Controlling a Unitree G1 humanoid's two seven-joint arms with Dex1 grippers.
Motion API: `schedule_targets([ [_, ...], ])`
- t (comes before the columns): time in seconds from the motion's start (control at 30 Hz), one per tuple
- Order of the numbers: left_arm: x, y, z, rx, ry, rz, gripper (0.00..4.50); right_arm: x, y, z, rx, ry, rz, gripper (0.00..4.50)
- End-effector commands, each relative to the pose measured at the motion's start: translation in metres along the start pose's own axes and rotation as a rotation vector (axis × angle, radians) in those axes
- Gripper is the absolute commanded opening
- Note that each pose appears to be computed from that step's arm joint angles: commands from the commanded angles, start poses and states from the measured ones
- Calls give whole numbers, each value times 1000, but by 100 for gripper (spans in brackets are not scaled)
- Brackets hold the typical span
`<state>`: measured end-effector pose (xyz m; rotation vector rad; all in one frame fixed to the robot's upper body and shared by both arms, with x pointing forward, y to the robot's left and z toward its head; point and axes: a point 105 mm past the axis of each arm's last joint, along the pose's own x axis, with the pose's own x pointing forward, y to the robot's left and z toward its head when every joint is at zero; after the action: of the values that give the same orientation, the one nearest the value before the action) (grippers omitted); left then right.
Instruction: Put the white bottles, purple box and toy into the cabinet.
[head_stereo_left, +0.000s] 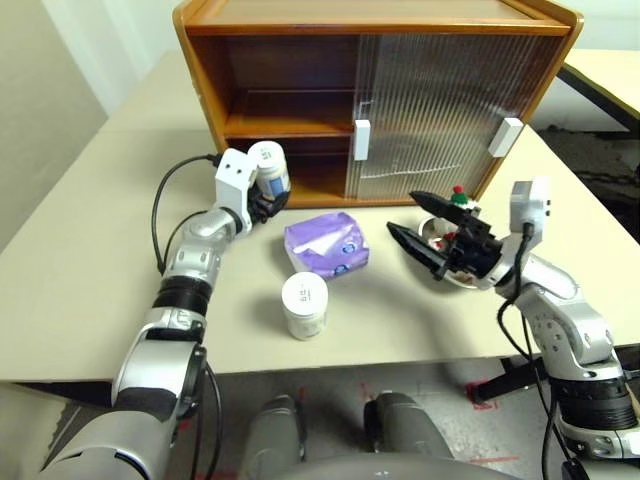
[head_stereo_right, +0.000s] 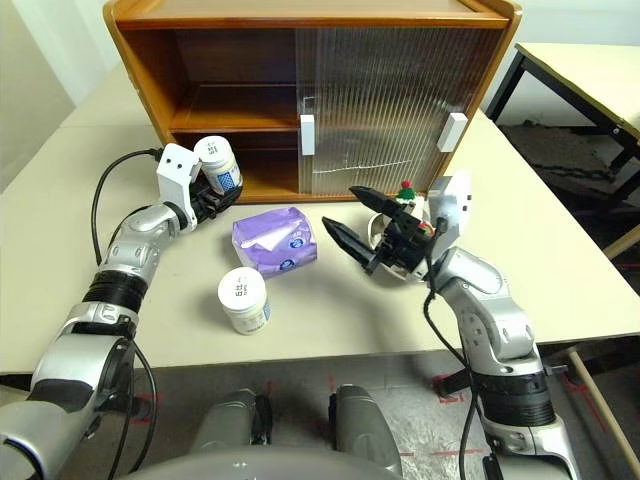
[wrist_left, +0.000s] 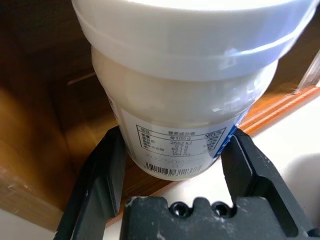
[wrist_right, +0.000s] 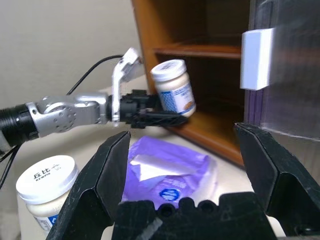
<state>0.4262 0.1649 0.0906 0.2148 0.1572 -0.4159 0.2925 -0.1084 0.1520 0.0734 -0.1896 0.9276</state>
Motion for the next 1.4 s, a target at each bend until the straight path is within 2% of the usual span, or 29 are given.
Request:
schedule_targets([
  [0.03, 9, 0, 11, 22, -20, 32, 309, 16, 9, 0, -5, -14, 1, 450],
  [0.17, 13, 3, 11, 0, -7, 68, 309, 28, 19, 2, 22, -43, 26, 450],
  [0.5, 22, 4, 15, -7, 12, 82, 309, 32, 22, 2, 17, -33, 60, 450],
  [0.87, 37, -9, 20, -33, 33, 63, 309, 26, 23, 2, 22, -17, 57, 450],
  [1.4, 42, -15, 14, -62, 69, 63, 309, 18, 30, -2, 52, 5, 33, 450],
])
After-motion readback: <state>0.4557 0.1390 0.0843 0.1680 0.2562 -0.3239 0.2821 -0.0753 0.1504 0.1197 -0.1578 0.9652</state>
